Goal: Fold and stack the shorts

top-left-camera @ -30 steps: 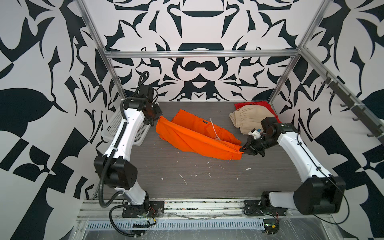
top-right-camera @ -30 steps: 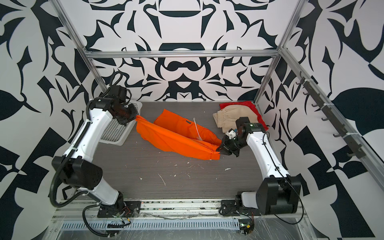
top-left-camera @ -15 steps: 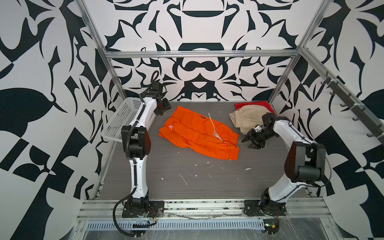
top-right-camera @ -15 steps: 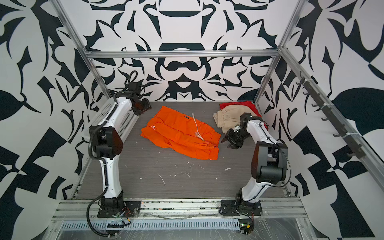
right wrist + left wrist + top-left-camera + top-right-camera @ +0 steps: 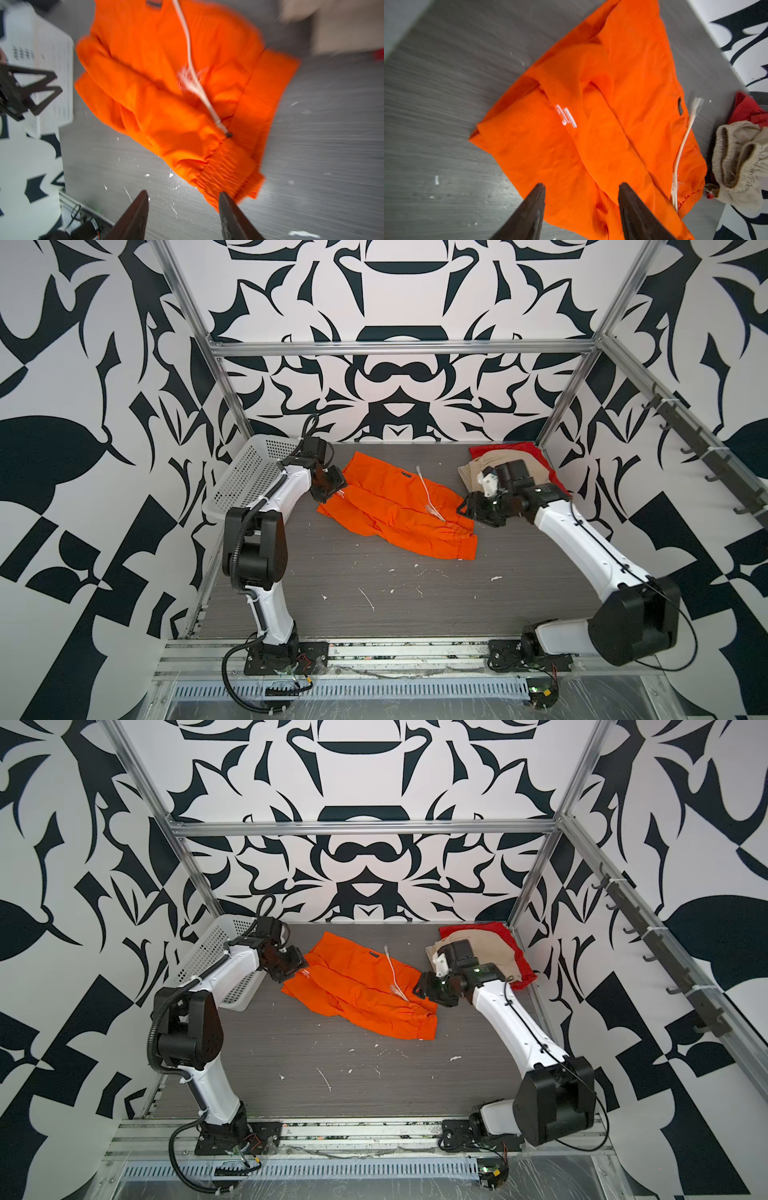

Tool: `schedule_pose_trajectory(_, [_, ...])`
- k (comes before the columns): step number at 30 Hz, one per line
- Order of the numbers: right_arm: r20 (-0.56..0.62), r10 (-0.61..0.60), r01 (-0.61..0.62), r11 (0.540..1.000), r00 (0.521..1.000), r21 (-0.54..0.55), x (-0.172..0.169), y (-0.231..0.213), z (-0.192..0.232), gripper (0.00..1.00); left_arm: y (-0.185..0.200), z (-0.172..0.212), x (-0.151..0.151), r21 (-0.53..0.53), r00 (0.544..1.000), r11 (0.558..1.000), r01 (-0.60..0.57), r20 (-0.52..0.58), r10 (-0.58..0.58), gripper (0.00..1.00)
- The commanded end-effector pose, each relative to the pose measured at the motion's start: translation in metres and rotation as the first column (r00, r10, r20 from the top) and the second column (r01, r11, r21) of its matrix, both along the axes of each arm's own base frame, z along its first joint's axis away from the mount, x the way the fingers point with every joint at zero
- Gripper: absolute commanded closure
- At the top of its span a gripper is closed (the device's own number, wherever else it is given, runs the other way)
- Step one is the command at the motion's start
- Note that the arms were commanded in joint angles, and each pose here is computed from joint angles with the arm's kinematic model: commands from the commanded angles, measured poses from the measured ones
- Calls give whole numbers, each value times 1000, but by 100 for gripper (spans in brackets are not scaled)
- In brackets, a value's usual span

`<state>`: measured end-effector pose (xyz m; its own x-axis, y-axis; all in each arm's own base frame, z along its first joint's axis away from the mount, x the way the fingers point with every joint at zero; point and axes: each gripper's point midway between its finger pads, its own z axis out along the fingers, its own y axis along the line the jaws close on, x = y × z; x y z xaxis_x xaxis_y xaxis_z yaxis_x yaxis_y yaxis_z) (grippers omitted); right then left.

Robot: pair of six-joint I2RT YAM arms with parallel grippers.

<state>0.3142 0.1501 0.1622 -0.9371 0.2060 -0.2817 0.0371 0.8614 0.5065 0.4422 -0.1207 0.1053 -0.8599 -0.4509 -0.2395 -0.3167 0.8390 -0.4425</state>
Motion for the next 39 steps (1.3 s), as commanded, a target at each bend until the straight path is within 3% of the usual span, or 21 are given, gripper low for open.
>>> schedule_pose_trajectory(1, [1,-6,6,1000,1000,28,15,18,-17,42,-7,-28,4,-46,1000,999,-26,-16,26,41])
schedule_pose_trajectory(8, [63,161,-154,982,985,-105,14,46,-34,39,1,-71,0,-9,995,998,-69,-72,68,41])
schedule_pose_trajectory(16, [61,136,-126,980,989,-153,-8,21,-29,35,20,-92,-69,45,983,995,-92,-154,98,41])
schedule_pose_trajectory(19, [112,151,-128,974,982,-188,-19,10,-22,35,25,-85,-98,43,981,993,-108,-157,113,41])
schedule_pose_trajectory(22, [224,219,-149,945,950,-293,-21,-4,-11,34,28,-69,-115,25,985,992,-120,-125,123,40])
schedule_pose_trajectory(25, [382,425,-247,866,821,-435,-20,12,10,32,30,-47,-121,17,988,991,-132,-81,133,39])
schedule_pose_trajectory(26, [413,510,-290,823,754,-488,-20,24,15,32,32,-39,-121,19,988,990,-138,-63,139,39])
schedule_pose_trajectory(29, [431,701,-409,696,568,-591,-21,58,18,30,39,-15,-118,25,987,987,-159,-3,159,39])
schedule_pose_trajectory(30, [420,739,-432,658,526,-617,-19,65,14,30,42,-8,-116,23,986,985,-169,19,168,39])
schedule_pose_trajectory(33, [351,809,-479,569,472,-668,-15,72,3,28,53,2,-109,12,978,979,-204,43,203,42])
schedule_pose_trajectory(39, [145,915,-482,328,377,-813,-17,32,-18,21,61,-11,-94,81,984,981,-178,-14,180,42])
